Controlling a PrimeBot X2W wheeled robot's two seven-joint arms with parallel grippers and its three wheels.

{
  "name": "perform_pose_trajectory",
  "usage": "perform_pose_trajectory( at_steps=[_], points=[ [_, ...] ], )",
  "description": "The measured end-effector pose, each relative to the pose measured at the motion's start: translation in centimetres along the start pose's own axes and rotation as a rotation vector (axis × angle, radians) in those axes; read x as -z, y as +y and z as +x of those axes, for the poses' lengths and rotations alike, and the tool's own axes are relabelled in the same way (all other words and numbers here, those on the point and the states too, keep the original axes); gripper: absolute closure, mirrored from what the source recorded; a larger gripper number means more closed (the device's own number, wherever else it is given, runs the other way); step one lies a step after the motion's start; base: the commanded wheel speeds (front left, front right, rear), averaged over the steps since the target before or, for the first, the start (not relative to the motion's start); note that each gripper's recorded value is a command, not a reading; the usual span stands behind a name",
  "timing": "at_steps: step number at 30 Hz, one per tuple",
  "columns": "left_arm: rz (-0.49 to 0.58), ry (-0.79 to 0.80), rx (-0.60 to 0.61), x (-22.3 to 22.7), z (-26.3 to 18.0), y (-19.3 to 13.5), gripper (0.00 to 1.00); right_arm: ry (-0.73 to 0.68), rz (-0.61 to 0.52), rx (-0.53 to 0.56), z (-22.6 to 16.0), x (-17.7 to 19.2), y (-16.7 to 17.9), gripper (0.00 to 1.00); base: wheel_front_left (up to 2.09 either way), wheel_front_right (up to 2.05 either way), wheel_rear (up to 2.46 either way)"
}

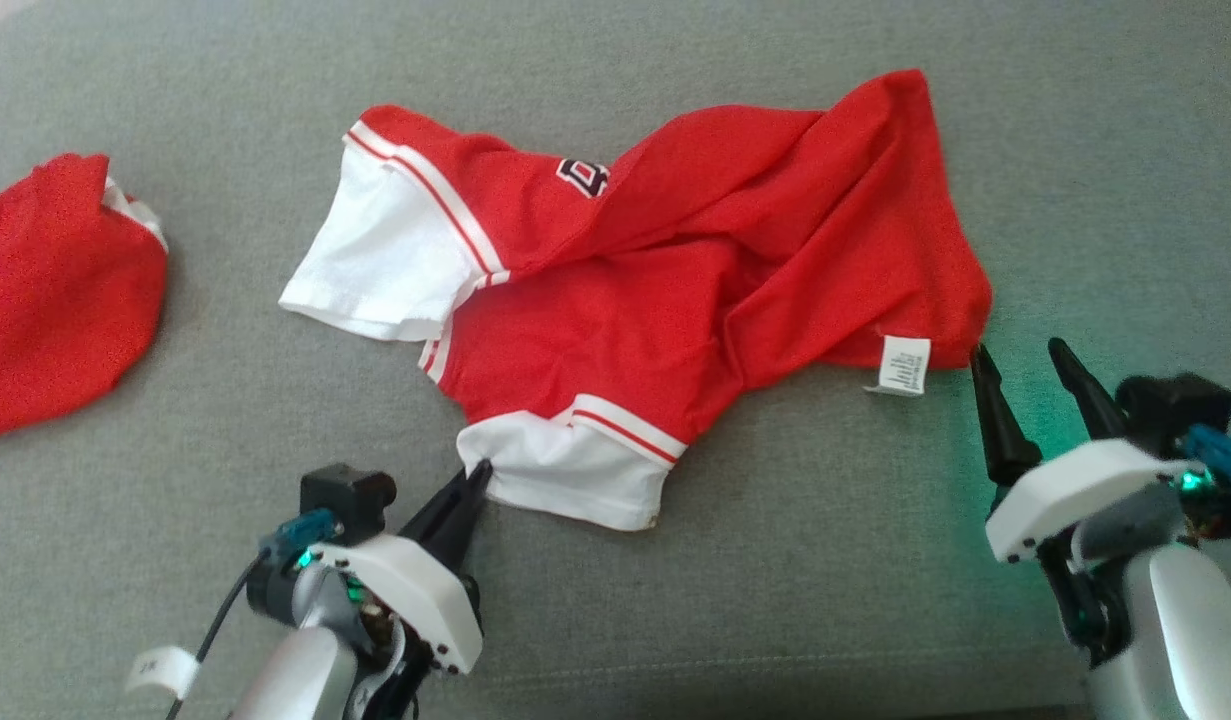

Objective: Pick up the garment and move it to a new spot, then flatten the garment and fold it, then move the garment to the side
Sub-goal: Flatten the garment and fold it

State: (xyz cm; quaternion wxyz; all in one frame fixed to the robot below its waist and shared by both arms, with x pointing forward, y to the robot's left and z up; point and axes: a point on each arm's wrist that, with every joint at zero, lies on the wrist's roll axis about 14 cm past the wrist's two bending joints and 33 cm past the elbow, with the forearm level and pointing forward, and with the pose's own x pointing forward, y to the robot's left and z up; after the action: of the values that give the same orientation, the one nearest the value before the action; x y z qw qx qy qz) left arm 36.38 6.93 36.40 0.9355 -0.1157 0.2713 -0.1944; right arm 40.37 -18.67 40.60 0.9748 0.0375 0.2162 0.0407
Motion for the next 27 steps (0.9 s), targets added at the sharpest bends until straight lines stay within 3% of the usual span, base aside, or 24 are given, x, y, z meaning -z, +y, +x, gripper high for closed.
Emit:
perform_pose_trajectory(
  at_steps=[15, 16, 17, 18, 19, 27],
  points=[
    [0.0, -0.032, -0.018, -0.7, 0.8, 1.1, 1.0, 0.206, -0.018, -0.042, 3.3, 3.6, 1.0, 0.0, 0.0, 0.0, 0.0],
    [0.0, -0.037, -0.019, -0.8, 0.8, 1.1, 1.0, 0.211, -0.017, -0.042, 3.3, 3.6, 1.0, 0.19, 0.0, 0.0, 0.0],
    [-0.001, -0.039, -0.021, -0.8, 0.8, 1.1, 1.0, 0.215, -0.011, -0.043, 3.3, 3.6, 1.1, 0.51, 0.0, 0.0, 0.0],
    [-0.001, -0.043, -0.022, -0.8, 0.7, 1.2, 1.0, 0.218, -0.006, -0.046, 3.3, 3.6, 1.2, 0.69, 0.0, 0.0, 0.0],
    [-0.001, -0.047, -0.024, -0.9, 0.7, 1.2, 1.0, 0.214, -0.003, -0.048, 3.3, 3.5, 1.3, 1.0, 0.0, 0.0, 0.0],
    [0.036, -0.196, -0.091, -4.4, -0.2, 2.9, 1.0, 0.038, 0.024, -0.048, 2.6, -0.8, 1.5, 1.0, 0.0, 0.0, 0.0]
  ],
)
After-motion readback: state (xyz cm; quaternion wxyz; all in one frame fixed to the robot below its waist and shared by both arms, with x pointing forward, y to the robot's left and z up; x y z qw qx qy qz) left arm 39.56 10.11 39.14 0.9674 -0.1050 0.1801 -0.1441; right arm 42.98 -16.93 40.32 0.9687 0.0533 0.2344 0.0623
